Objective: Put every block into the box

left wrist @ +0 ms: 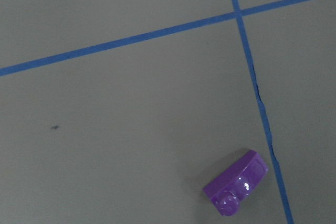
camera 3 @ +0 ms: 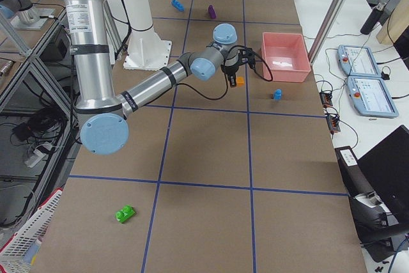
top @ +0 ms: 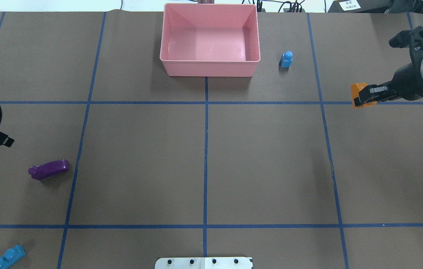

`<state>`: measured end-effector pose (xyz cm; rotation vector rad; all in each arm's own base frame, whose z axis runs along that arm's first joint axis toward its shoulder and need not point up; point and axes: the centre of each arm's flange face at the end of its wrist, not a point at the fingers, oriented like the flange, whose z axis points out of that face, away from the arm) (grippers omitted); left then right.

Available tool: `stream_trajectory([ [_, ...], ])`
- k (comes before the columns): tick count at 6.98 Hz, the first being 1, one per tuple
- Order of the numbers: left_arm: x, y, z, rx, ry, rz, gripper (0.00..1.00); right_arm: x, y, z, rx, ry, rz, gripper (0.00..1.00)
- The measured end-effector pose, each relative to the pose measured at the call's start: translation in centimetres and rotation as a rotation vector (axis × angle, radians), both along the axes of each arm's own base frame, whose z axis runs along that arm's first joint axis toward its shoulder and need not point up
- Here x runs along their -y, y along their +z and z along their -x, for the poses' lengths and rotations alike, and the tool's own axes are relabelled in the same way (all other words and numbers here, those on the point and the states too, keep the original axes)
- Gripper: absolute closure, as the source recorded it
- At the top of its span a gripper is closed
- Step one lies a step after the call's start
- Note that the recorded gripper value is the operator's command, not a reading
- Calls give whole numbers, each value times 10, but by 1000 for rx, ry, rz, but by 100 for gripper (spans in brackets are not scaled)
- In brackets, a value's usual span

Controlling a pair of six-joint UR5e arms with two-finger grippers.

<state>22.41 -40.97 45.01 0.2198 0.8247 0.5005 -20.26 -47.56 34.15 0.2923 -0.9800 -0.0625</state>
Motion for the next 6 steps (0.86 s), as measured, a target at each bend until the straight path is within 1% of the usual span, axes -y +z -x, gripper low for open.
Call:
stream_trajectory([
  [1, -9, -3, -28, 20, 41, -43, 0, 7, -19, 0, 19, 9, -27, 100],
  [3, -17, 0, -52, 53, 97, -110, 0, 18, -52, 2, 48, 17, -74, 100],
  [4, -21, 6, -64, 82, 125, -146, 0, 22, -68, 4, 63, 19, -98, 100],
  [5, -23, 12, -74, 104, 143, -165, 0, 26, -83, 6, 80, 32, -105, 100],
  [6, -24, 17, -81, 117, 153, -169, 0, 30, -94, 8, 94, 52, -96, 100],
])
